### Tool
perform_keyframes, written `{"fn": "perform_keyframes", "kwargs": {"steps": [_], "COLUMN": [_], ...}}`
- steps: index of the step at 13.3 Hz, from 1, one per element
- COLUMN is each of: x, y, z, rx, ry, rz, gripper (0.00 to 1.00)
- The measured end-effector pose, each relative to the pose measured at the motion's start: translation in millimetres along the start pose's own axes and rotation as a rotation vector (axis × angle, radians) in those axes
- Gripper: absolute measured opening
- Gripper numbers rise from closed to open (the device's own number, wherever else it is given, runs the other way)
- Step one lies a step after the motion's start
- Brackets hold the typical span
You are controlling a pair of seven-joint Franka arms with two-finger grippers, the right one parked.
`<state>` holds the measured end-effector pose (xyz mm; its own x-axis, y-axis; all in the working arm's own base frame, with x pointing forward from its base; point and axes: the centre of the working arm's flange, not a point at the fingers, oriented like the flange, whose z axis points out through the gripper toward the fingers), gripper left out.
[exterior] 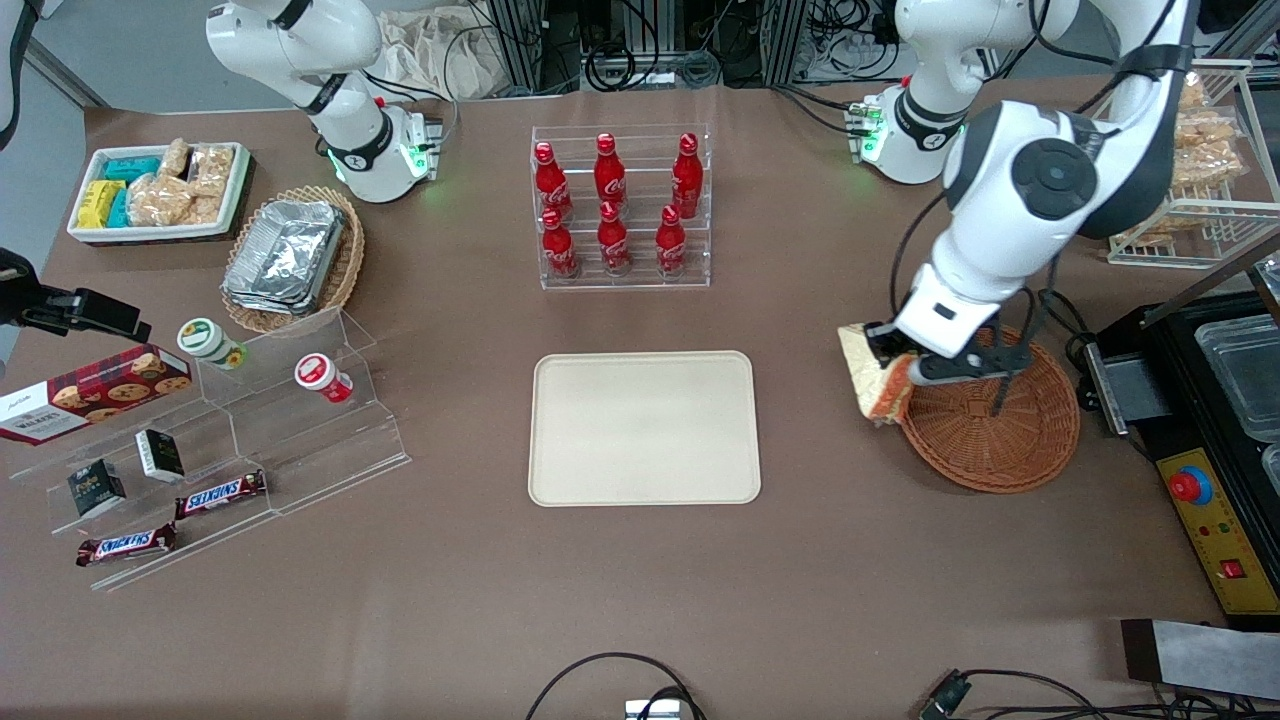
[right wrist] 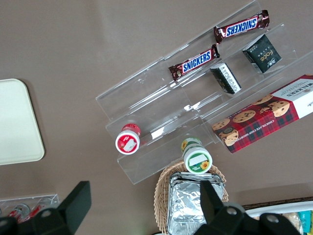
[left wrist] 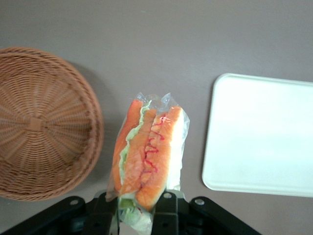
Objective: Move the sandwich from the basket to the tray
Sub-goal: 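Lift the sandwich with the left gripper and carry it toward the cream tray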
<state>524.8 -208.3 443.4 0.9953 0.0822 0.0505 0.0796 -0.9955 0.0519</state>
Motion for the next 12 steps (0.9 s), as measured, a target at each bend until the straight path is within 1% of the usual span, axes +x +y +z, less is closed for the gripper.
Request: {"fn": "perform_keyframes", "kwargs": {"steps": [3,5,7,8,11,12], "x": [-18,-26,-34,-38,-41,-41], "y": [33,48,63,72,102,111], "z": [1,5,14,19,36,42], "rx": [0.032,0.047,0.069,0.068,0.049,0.054], "ry": [0.015,0.015,0.013,0.006,-0.022,-0.023], "rz": [0.088,0.13,0.178,0.192,0.226,0.228], "gripper": [0.28,0.28,0.28,0.28,0.3,0.3]}}
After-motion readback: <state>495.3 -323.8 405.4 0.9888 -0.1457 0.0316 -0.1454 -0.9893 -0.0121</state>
